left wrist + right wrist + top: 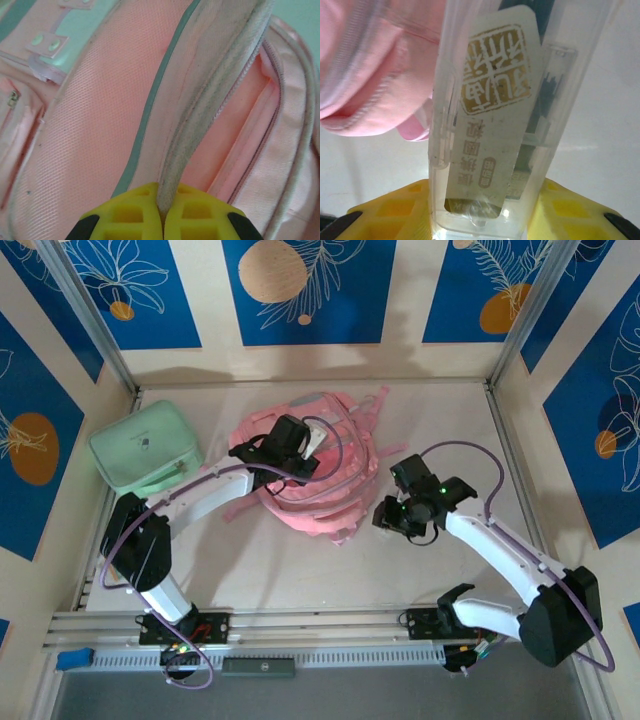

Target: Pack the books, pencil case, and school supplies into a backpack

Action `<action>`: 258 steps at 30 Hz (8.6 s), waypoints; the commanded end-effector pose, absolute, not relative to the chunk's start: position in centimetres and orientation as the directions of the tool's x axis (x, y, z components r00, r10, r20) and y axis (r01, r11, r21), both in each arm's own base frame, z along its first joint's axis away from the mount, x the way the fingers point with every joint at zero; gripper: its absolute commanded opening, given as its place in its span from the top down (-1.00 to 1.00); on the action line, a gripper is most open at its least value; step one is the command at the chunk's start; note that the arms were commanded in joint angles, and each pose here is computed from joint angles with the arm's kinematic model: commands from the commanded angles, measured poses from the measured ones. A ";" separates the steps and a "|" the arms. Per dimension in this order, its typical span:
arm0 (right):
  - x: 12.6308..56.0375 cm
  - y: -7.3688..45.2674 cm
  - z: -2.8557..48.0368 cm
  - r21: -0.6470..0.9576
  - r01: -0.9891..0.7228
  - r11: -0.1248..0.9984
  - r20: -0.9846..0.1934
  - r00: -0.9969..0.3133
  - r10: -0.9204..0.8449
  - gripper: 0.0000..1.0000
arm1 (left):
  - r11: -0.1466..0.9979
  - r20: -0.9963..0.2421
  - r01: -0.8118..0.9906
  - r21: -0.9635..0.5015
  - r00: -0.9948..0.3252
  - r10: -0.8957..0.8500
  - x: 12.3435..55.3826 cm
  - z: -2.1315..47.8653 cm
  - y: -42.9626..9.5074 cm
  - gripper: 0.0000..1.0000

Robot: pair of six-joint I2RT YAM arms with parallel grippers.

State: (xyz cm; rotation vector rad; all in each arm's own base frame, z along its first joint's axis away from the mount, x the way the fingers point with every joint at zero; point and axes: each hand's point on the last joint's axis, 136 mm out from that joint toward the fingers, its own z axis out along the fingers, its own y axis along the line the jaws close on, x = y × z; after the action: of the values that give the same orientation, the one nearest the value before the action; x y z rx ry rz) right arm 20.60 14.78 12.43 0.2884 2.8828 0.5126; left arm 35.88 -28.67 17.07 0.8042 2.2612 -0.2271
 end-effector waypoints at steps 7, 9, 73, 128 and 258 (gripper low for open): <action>24.9 19.5 18.0 0.504 0.017 0.864 -0.194 -0.972 0.133 0.22 | 0.815 -0.751 0.461 -0.352 -0.659 0.049 33.5 24.0 -33.7 1.00; 26.2 19.8 18.5 0.495 0.005 0.869 -0.209 -0.970 0.125 0.22 | 0.821 -0.744 0.416 -0.391 -0.668 -0.016 33.2 24.5 -34.1 1.00; 26.2 18.3 20.3 0.625 -0.047 0.780 -0.344 -0.913 0.221 0.33 | 0.595 -0.595 0.431 -0.678 -0.798 -0.100 30.6 25.1 -36.3 0.05; 27.4 32.1 8.9 0.114 0.208 0.971 -0.483 -0.843 0.237 0.68 | 0.640 -0.313 -0.145 -0.754 -0.778 -0.545 30.8 7.3 -20.4 -0.12; 24.0 16.6 13.6 0.071 -0.116 0.991 -0.488 -0.870 -0.067 1.00 | 0.642 -0.337 -0.046 -0.766 -0.821 -0.461 34.8 15.6 -17.1 1.00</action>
State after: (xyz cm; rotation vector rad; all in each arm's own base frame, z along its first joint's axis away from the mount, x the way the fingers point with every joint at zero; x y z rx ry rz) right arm 24.05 16.93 14.36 -0.1092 2.6081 0.1654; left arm 34.00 -16.76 14.06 -0.5161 2.3646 -1.0648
